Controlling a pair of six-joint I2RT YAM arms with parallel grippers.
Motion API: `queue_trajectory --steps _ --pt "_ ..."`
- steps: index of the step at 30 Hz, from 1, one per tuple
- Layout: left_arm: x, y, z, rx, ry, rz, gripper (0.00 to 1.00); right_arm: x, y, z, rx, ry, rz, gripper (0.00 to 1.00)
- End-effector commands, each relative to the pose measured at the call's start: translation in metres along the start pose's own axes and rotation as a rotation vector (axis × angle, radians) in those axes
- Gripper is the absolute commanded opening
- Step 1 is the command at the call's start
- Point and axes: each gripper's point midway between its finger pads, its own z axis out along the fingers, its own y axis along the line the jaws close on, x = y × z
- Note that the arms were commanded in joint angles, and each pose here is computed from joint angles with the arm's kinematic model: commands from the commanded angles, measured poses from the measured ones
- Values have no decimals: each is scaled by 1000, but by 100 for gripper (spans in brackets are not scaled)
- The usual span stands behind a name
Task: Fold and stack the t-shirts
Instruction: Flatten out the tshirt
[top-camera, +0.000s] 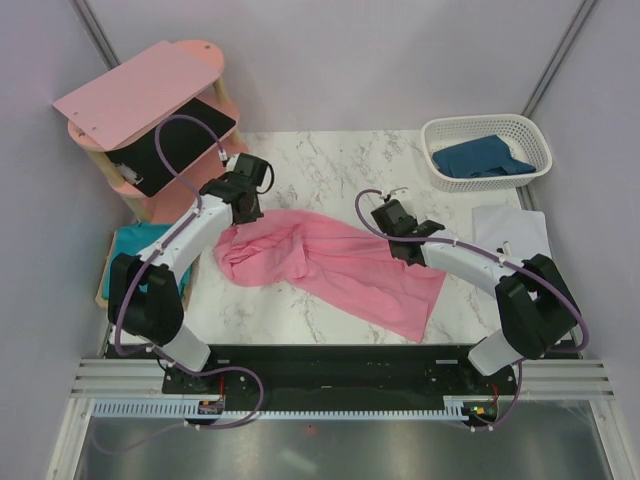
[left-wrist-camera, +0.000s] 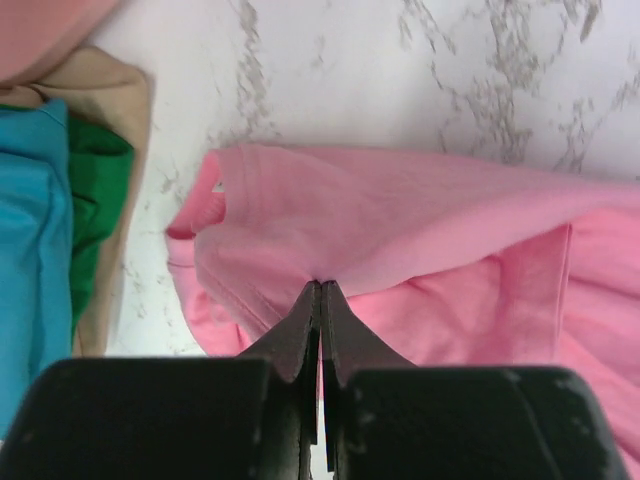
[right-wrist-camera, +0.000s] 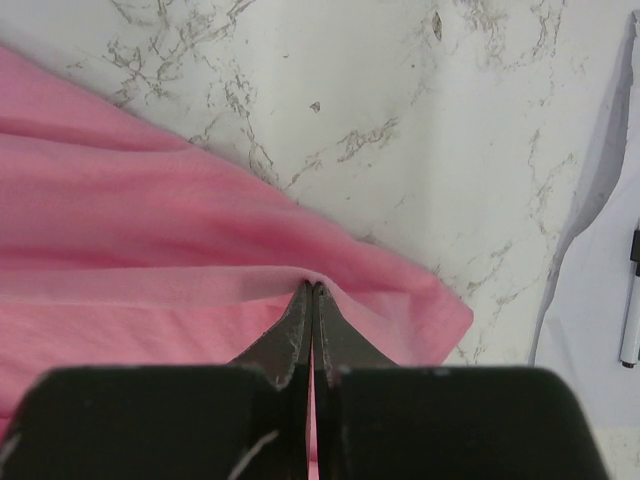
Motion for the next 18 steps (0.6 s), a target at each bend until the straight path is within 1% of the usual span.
queue_trajectory --steps 1,3,4,5,8,10,11,12,13,14,16,17,18 --pt "-21 14 19 -65 6 1 2 -17 1 7 12 -39 0 0" --pt "-32 18 32 -80 16 -27 2 -26 2 10 17 -58 2 0" --pt "-29 18 45 -92 44 -28 2 -27 2 14 21 -56 -8 0" --pt "-34 23 52 -94 51 -50 2 -31 1 16 26 -64 -5 0" --pt "-63 16 64 -71 26 -78 2 -40 2 21 30 -76 -5 0" --pt "-75 9 69 -43 20 -63 3 -44 4 24 30 -78 -7 0" --pt "-76 3 77 -30 29 -48 13 -44 5 26 28 -77 -10 0" --pt "-91 -4 73 3 3 -36 28 -45 5 27 28 -78 -8 0" --pt "-96 -5 72 8 -5 -36 42 -43 7 28 27 -72 -13 0" --pt "-100 -6 69 14 -16 -39 66 -43 6 28 26 -71 -13 0" --pt "-103 0 53 10 -45 -71 82 -40 5 28 30 -69 -12 0" --pt "-94 4 52 5 -36 -73 84 -39 4 28 31 -69 -11 0" --pt "-99 8 36 19 -74 -91 86 -37 4 28 31 -65 -13 0"
